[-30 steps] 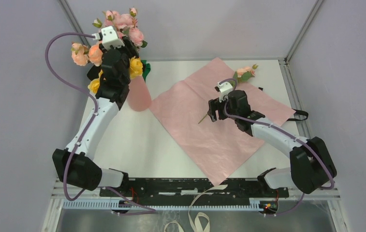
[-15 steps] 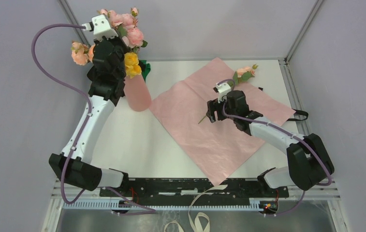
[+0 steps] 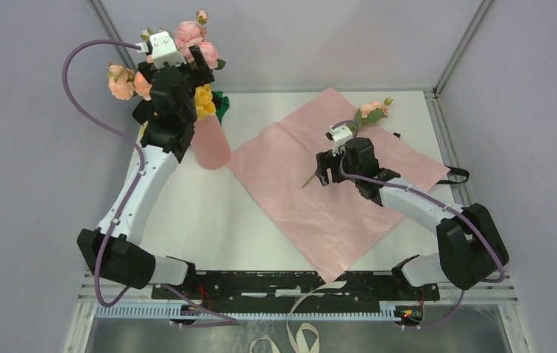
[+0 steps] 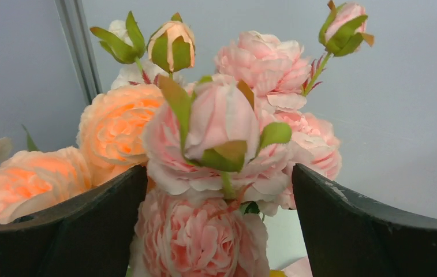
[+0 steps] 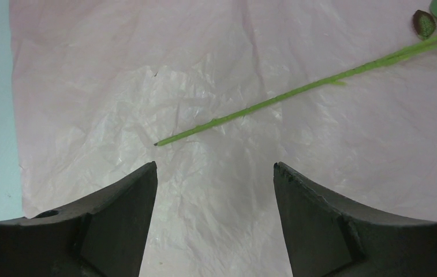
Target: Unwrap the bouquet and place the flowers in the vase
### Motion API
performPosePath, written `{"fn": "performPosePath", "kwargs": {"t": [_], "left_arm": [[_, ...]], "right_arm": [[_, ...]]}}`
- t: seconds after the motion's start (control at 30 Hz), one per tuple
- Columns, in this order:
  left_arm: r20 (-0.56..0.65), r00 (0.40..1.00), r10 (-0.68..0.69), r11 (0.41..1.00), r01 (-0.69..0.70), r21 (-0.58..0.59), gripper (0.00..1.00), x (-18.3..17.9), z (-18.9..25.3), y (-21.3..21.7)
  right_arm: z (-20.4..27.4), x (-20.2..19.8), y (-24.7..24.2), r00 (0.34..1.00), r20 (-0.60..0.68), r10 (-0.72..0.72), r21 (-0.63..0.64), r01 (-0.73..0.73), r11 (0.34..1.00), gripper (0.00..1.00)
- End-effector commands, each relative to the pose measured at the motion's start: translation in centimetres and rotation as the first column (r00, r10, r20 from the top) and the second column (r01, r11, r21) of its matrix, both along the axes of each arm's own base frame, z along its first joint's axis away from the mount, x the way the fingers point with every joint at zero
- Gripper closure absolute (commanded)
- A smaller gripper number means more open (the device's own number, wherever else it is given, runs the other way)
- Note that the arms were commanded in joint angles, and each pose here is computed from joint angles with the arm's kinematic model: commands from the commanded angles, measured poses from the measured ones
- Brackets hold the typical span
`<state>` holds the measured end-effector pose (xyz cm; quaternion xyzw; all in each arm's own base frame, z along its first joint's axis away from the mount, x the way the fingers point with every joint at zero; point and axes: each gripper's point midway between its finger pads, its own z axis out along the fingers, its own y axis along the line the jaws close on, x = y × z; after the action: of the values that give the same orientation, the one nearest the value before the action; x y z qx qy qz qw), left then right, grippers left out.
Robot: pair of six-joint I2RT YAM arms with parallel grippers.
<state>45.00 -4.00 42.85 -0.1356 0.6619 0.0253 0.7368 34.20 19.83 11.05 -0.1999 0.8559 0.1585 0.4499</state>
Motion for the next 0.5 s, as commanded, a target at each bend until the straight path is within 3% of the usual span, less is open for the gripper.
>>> {"fn": "performPosePath", "kwargs": {"t": [0.0,0.23,0.33,0.47], "left_arm": [[0.151,0.986,0.068,0.996,-0.059,-0.063,0.0,-3.9,5.8,2.0],[0.176,0.975,0.139,0.988,-0.125,-0.09,0.0,-6.8,11.2,3.9],[0.211,0.967,0.144,0.986,-0.122,-0.116,0.0,-8.1,11.8,4.2],[0.3,0.952,0.06,0.984,-0.006,-0.176,0.0,-10.8,12.2,3.4]], "right_arm": [[3.6,2.0,-0.6,0.992,0.103,-0.076,0.01,0.076,0.997,0.2],[4.7,3.3,-1.4,0.981,0.117,-0.156,0.003,0.157,0.988,0.2],[5.2,3.8,-2.2,0.967,0.129,-0.218,0.012,0.218,0.976,0.09],[5.2,4.8,-4.0,0.937,0.143,-0.319,-0.005,0.323,0.946,0.02]]}}
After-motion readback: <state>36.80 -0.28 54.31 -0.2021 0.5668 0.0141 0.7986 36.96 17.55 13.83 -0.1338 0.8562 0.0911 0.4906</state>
